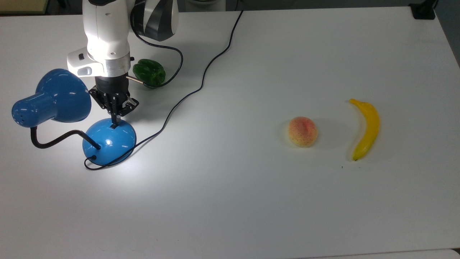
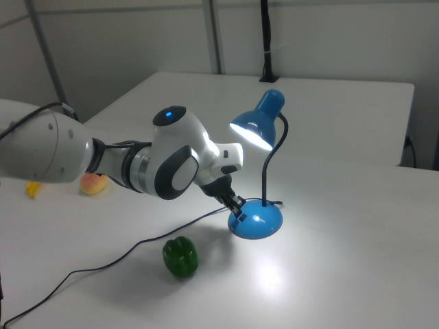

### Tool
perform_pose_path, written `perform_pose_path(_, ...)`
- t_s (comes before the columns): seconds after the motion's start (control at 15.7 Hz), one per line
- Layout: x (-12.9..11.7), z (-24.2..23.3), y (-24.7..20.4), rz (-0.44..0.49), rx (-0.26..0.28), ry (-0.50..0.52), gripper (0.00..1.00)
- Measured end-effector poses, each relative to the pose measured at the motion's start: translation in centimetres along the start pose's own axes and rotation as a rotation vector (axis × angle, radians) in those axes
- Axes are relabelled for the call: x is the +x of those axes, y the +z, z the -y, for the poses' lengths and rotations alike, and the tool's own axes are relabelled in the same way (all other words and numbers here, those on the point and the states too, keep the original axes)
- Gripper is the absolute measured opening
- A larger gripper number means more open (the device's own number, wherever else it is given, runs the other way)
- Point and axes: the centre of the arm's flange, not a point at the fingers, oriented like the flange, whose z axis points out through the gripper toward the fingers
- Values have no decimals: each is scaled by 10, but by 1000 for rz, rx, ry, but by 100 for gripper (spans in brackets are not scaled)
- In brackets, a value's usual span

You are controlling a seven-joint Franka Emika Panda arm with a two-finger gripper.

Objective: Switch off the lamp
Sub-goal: 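Lower the gripper and press the switch on the lamp base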

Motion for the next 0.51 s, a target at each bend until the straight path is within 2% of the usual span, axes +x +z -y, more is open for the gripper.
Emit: perform_pose_path(0.51,-2,1,7,-1,1,-1,1)
